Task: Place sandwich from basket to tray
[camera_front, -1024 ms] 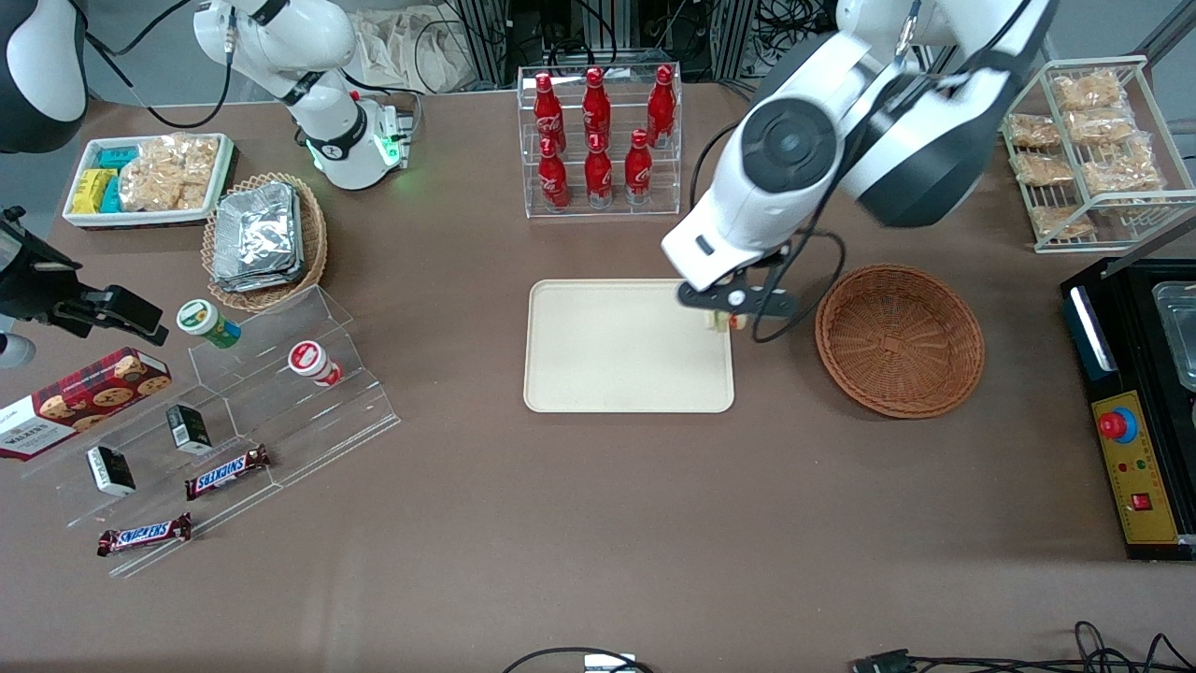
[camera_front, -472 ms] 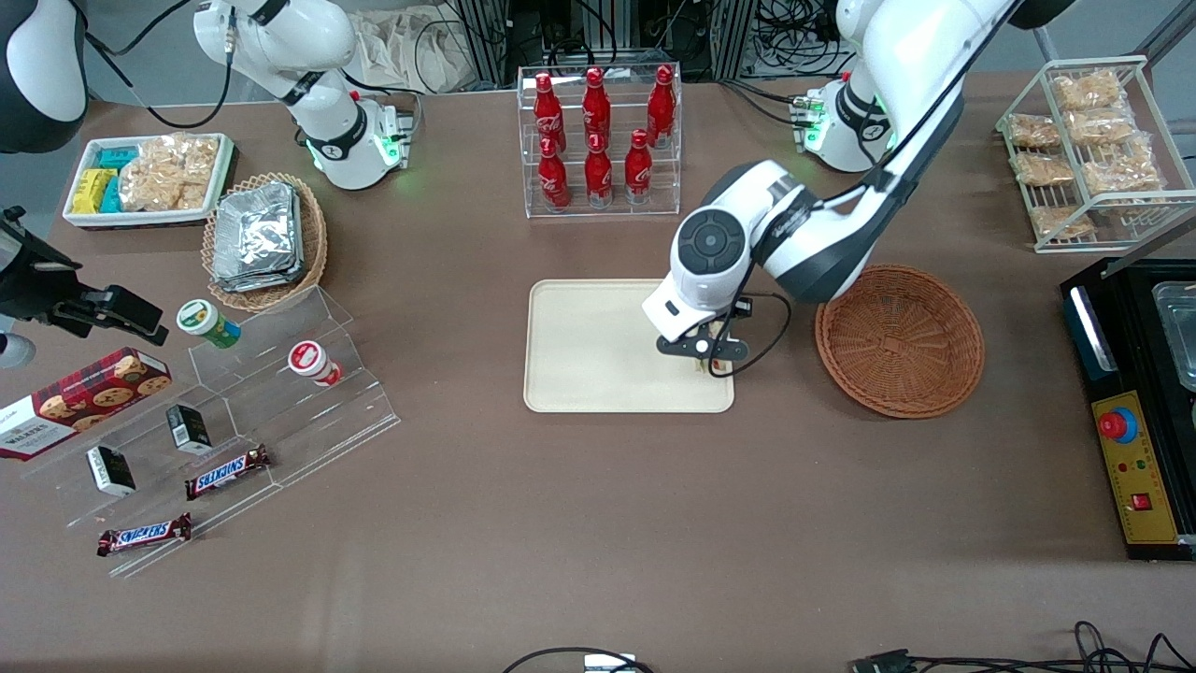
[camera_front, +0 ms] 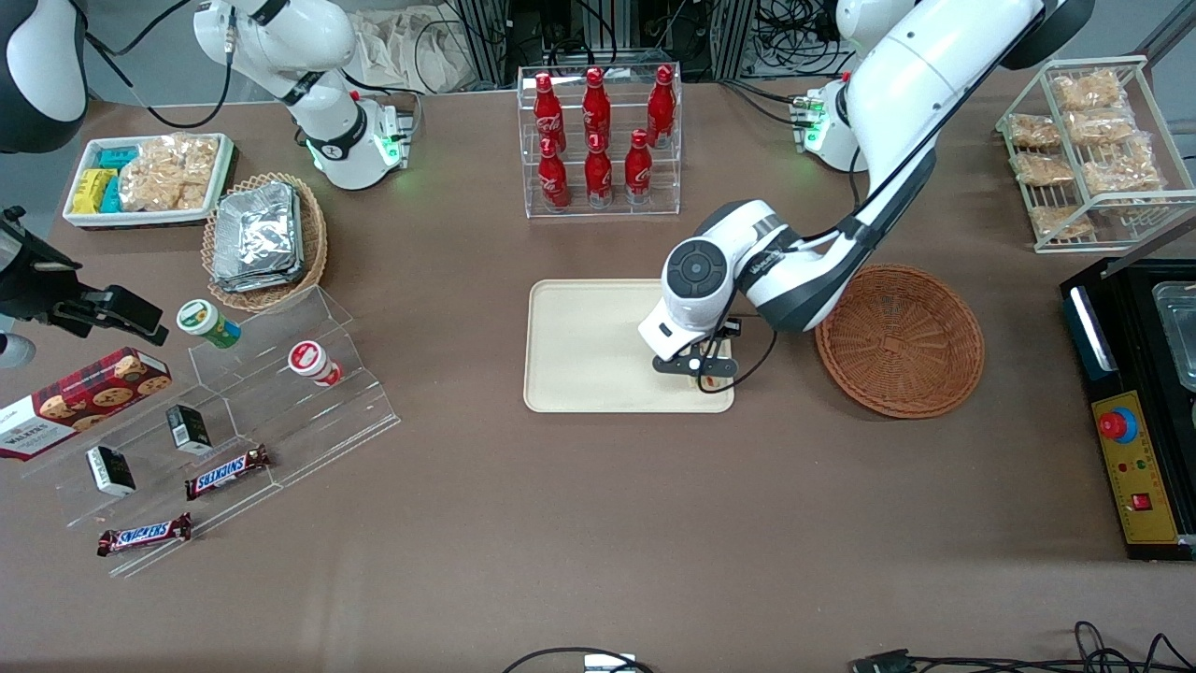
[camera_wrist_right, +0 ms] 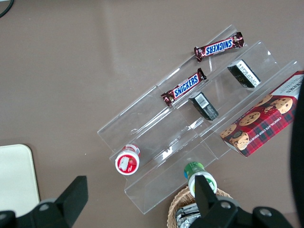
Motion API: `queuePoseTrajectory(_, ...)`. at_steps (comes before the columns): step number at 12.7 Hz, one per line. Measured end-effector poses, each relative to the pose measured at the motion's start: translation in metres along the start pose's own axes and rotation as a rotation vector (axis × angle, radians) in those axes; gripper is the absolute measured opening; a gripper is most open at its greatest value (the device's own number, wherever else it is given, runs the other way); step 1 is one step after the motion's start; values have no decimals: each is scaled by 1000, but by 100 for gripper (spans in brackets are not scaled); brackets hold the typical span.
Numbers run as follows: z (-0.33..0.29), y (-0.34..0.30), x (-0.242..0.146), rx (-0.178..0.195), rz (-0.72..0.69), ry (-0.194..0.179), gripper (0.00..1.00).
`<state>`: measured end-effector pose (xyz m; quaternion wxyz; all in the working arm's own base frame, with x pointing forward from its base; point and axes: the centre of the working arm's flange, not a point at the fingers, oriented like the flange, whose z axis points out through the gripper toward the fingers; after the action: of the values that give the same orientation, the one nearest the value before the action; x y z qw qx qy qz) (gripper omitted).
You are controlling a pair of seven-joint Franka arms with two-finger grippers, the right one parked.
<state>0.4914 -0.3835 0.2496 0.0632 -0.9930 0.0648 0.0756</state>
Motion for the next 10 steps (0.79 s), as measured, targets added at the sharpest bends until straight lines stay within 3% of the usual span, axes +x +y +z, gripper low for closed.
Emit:
queuePoseTrajectory(2, 13, 2, 1, -1, 6, -5, 18)
queuePoseTrajectory(3, 16, 3, 2, -3, 7, -9, 25)
queuePoseTrajectory(10, 18, 4, 2, -7, 5, -10, 99)
